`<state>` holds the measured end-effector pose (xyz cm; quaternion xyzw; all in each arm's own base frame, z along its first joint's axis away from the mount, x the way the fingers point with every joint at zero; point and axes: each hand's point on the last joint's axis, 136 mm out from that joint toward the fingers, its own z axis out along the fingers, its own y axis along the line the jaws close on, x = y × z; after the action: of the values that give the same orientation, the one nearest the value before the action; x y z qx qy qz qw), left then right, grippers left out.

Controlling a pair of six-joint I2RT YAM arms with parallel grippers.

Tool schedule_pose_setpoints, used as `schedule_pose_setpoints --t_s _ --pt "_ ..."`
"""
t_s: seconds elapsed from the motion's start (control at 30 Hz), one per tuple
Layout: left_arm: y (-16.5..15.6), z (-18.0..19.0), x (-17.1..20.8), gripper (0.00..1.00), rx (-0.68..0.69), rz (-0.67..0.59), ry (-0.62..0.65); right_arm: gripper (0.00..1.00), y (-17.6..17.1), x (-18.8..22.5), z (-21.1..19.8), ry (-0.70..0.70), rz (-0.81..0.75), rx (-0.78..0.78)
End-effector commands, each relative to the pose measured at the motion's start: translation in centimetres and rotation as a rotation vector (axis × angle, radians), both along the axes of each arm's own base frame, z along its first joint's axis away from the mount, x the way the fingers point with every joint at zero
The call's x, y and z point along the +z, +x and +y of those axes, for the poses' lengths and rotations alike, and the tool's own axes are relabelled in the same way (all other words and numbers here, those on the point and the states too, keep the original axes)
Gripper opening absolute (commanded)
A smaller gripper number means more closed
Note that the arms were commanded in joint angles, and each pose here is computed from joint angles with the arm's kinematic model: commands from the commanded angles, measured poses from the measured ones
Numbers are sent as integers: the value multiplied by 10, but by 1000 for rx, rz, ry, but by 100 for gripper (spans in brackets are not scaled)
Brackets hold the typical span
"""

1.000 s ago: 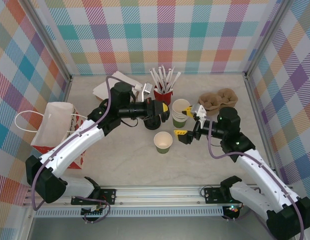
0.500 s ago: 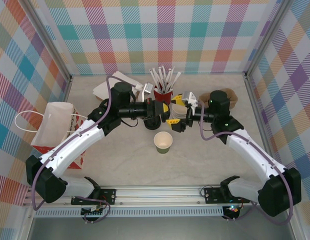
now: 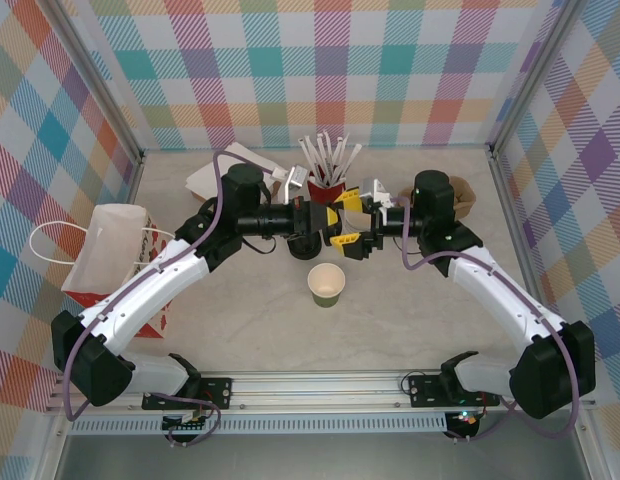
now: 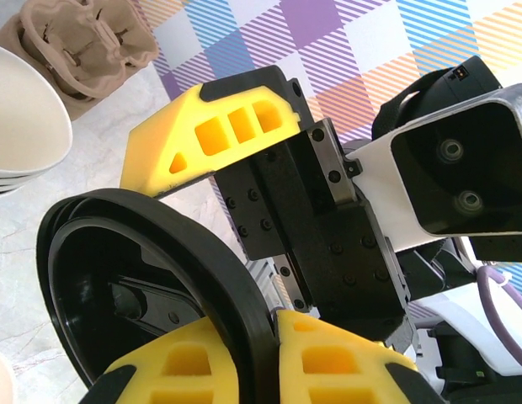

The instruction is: Pack the takeout coffee

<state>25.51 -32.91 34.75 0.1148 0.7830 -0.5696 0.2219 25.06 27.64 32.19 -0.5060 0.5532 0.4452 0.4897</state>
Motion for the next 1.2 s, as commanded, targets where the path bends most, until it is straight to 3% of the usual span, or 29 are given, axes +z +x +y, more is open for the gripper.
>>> schedule_pose_setpoints --t_s 0.0,0.3,0.6,1.0,1.17 --pt "-7 -2 16 7 -30 -63 -31 86 -11 4 3 5 2 81" --pt "-4 -2 17 7 -21 -68 -36 85 -16 -16 10 -27 51 93" --pt "-2 -2 15 7 -10 -63 -32 75 -18 -23 10 -42 85 79" --pt "1 8 -8 41 45 -33 49 72 -15 -39 -7 -185 159 -69" --pt "-4 24 -27 46 94 -14 148 72 -16 -52 -18 -258 201 -131"
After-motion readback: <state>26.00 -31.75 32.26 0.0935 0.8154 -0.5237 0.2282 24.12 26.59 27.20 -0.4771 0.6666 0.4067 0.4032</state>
